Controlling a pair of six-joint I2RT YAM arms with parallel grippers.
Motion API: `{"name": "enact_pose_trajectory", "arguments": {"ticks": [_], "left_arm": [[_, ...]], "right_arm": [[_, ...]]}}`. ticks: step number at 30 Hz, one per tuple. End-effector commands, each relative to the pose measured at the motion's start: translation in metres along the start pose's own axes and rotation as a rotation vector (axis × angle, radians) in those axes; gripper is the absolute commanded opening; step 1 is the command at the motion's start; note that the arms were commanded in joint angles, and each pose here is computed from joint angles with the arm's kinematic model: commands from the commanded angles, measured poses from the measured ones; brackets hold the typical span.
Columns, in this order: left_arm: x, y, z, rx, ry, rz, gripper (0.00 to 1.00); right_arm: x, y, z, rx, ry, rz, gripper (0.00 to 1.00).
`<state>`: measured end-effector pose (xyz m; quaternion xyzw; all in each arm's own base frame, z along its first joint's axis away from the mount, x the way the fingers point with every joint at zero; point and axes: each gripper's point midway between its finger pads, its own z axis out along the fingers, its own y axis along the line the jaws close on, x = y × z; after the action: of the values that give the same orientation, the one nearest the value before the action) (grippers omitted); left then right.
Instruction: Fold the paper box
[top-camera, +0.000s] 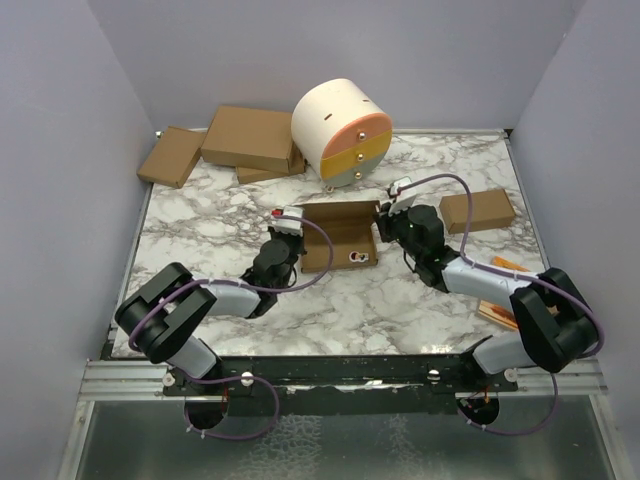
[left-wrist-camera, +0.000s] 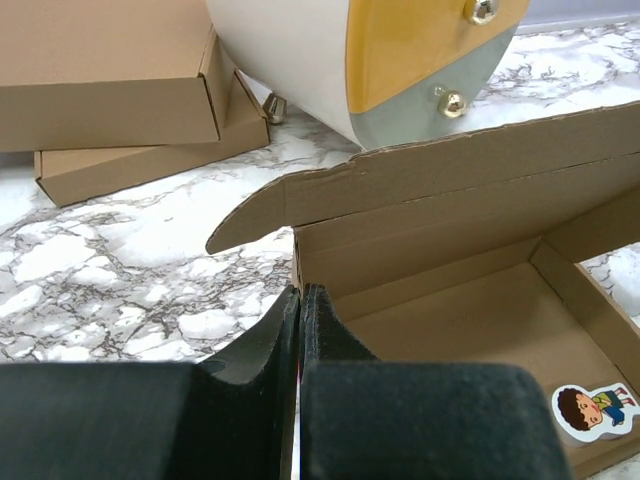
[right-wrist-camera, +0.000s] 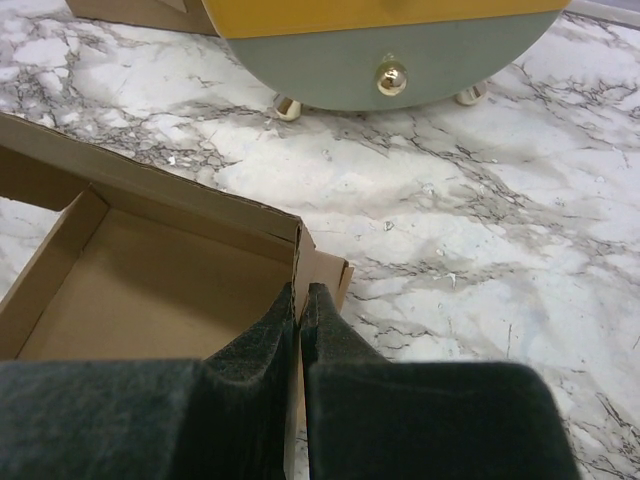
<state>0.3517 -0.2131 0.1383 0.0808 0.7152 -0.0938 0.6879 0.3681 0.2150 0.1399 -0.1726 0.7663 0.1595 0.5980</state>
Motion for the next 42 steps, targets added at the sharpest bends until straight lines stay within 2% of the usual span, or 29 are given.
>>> {"name": "enact_pose_trajectory", "arguments": {"ticks": [1, 12, 26, 42], "left_arm": [[-0.013, -0.034, -0.008, 0.097, -0.021, -0.068, 0.00], [0.005, -0.040, -0.025, 0.147, 0.080, -0.055, 0.00], [0.026, -0.042, -0.041, 0.172, 0.221, -0.061, 0.01], [0.036, -0.041, -0.056, 0.196, 0.276, -0.077, 0.02]], "right_arm": [[0.008, 0.032, -0.008, -0.117, 0.055, 0.005, 0.01], [0.040, 0.043, -0.030, -0.142, 0.194, -0.036, 0.01], [0.053, 0.056, -0.042, -0.196, 0.263, 0.024, 0.01], [0.063, 0.045, -0.048, -0.155, 0.296, -0.029, 0.01]]}}
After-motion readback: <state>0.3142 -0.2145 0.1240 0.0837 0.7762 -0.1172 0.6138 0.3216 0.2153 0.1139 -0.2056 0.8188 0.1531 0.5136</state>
